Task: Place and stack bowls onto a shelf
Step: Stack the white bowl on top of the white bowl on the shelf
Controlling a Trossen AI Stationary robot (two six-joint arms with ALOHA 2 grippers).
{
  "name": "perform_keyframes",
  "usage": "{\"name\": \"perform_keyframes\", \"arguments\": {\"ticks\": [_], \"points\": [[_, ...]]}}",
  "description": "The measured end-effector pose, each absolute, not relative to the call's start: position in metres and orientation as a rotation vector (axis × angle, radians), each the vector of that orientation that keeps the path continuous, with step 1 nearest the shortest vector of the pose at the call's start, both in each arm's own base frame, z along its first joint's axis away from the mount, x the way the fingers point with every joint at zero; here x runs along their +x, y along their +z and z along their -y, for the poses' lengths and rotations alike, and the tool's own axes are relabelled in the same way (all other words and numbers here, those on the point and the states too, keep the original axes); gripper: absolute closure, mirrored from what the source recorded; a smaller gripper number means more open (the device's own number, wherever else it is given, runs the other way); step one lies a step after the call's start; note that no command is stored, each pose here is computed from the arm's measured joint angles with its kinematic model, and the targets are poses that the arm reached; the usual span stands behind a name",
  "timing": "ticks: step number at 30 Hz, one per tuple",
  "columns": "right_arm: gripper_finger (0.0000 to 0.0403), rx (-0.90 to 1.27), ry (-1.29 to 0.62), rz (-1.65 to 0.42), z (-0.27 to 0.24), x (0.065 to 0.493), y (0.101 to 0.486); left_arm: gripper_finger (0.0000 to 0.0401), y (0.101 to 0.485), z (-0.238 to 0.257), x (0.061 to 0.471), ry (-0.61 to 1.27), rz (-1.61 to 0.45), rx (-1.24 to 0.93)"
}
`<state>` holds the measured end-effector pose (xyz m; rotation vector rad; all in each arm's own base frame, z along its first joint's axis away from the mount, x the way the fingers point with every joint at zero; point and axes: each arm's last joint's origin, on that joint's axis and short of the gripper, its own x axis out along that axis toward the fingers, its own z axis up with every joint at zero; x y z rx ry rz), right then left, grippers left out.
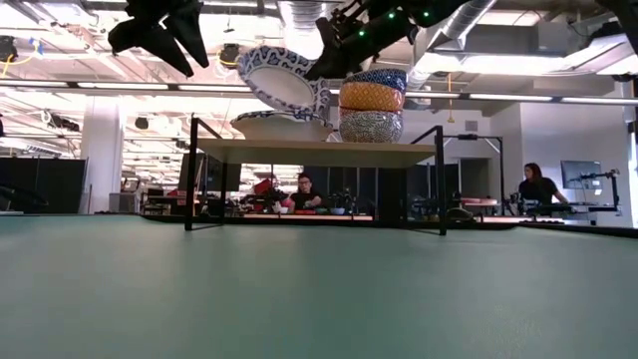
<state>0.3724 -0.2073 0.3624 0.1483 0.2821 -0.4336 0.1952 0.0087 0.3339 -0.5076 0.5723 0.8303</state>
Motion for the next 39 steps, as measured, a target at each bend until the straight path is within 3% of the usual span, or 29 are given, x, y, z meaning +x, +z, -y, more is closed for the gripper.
{"name": "perform_keyframes", "arguments": {"ticks": [16, 33, 39], "points": [[0.0353, 0.27, -0.377, -0.335, 0.217, 0.368, 0.353, 0.0249, 0.335, -0.017, 0.195, 0.876, -0.551, -0.517], [0.02, 0.313, -0.354, -0.232, 0.218, 0.37, 0.362, 0.0249, 0.334, -0.017, 0.195, 0.868, -0.554, -0.538], [0.0183, 0.422, -0.151, -0.148, 0.22, 0.37, 0.371, 0.0249, 0.334, -0.016, 0.195, 0.869, -0.552, -0.544]]}}
